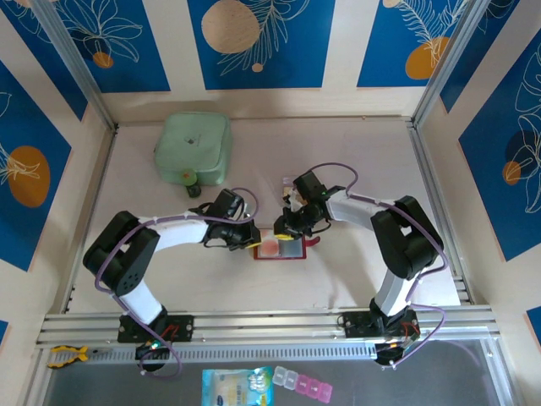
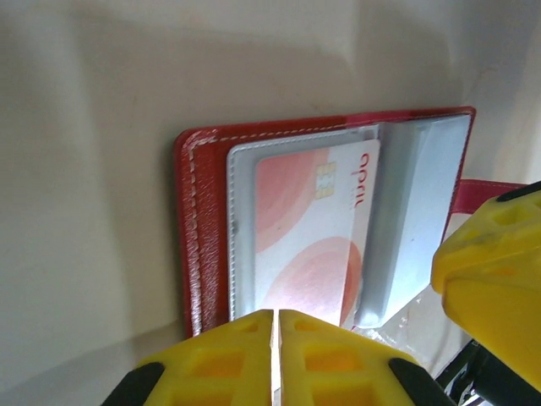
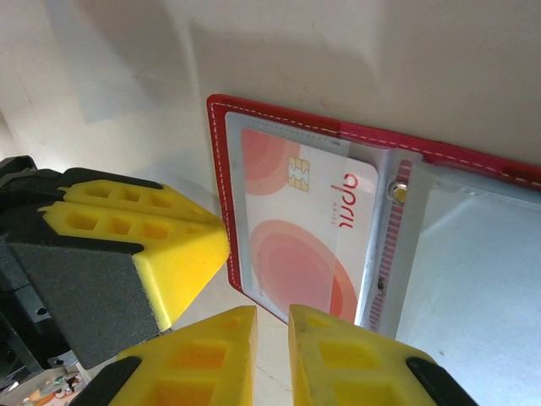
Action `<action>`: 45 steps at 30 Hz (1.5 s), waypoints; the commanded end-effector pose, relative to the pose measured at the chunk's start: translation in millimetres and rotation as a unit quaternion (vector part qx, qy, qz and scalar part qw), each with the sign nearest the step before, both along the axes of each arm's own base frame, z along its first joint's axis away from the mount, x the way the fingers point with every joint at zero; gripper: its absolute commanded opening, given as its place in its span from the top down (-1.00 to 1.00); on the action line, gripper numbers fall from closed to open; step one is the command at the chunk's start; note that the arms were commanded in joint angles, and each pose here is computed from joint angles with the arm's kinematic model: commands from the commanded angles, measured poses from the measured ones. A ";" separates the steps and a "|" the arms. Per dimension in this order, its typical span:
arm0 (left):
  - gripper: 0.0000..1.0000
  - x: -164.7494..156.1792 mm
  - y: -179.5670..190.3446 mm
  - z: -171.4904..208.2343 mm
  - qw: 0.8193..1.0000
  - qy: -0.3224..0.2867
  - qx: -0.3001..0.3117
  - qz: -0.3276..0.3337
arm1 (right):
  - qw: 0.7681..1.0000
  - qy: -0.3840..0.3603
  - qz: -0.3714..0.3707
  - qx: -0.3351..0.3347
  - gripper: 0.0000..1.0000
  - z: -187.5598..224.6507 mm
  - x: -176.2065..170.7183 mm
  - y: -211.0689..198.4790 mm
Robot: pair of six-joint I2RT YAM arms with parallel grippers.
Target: Take the credit cards out of the card holder
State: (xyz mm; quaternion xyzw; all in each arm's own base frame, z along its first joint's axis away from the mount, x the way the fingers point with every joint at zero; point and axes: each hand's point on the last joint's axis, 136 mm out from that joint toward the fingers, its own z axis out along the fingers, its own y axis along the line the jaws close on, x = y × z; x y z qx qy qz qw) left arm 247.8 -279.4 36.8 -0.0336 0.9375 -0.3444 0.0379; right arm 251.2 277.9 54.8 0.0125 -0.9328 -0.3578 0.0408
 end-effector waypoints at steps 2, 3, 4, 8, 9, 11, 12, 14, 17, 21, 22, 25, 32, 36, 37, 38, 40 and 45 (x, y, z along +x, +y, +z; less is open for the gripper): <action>0.80 -3.5 8.7 -4.8 1.000 0.002 0.012 0.001 | 1.000 0.010 0.006 -0.004 0.64 0.1 -1.4 3.8; 0.80 -3.7 8.6 -5.7 1.000 0.003 0.012 0.001 | 1.000 0.011 0.007 -0.005 0.64 -0.8 -2.0 4.0; 0.81 -3.5 8.3 -5.8 1.000 0.003 0.010 0.000 | 1.000 0.010 0.008 -0.005 0.63 -0.7 -1.9 4.5; 0.81 -3.9 6.4 -7.4 1.000 0.007 0.007 -0.001 | 1.000 0.010 0.008 -0.007 0.63 -1.9 -1.9 4.7; 0.81 -3.8 6.5 -7.2 1.000 0.007 0.006 -0.001 | 1.000 0.012 0.009 -0.007 0.63 -3.0 -2.3 4.8; 0.80 -3.7 6.1 -5.8 1.000 0.006 0.004 -0.001 | 1.000 0.014 0.009 -0.008 0.63 -4.0 -2.6 4.6; 0.81 -3.4 5.7 -4.9 1.000 0.005 0.003 -0.001 | 1.000 0.014 0.010 -0.009 0.63 -4.6 -3.3 5.0; 0.81 -2.7 3.9 -1.4 1.000 0.003 -0.002 -0.002 | 1.000 0.014 0.010 -0.008 0.64 -4.5 -3.2 4.9; 0.81 -2.2 1.3 0.9 1.000 0.003 -0.010 -0.003 | 1.000 0.014 0.011 -0.009 0.63 -4.7 -3.8 5.4; 0.82 -2.5 -2.0 0.5 1.000 0.006 -0.019 -0.007 | 1.000 0.015 0.011 -0.009 0.64 -5.3 -3.4 5.2; 0.82 -2.4 -2.6 0.7 1.000 0.006 -0.021 -0.007 | 1.000 0.014 0.012 -0.009 0.64 -5.1 -3.7 5.4; 0.83 -2.9 -3.0 -0.3 1.000 0.009 -0.020 -0.009 | 1.000 0.015 0.011 -0.010 0.64 -5.8 -3.4 5.0; 0.86 -7.1 4.2 -13.1 1.000 0.023 0.006 -0.009 | 0.999 0.021 0.012 -0.023 0.63 -12.4 -5.6 2.1; 0.86 -9.7 6.1 -18.3 0.999 0.030 0.013 -0.010 | 0.999 0.023 0.012 -0.035 0.61 -17.2 -7.0 -1.2; 0.86 -10.5 7.1 -19.4 0.999 0.032 0.015 -0.010 | 0.999 0.024 0.012 -0.040 0.59 -18.5 -7.3 -2.7; 0.86 -10.8 8.4 -20.4 0.999 0.032 0.018 -0.009 | 0.999 0.024 0.011 -0.044 0.58 -19.6 -7.5 -4.1; 0.87 -12.4 10.4 -21.6 0.999 0.035 0.023 -0.008 | 0.998 0.024 0.013 -0.052 0.57 -22.5 -8.5 -6.0; 0.87 -12.6 11.4 -21.2 0.999 0.033 0.027 -0.009 | 0.998 0.029 0.016 -0.050 0.57 -25.9 -9.5 -4.6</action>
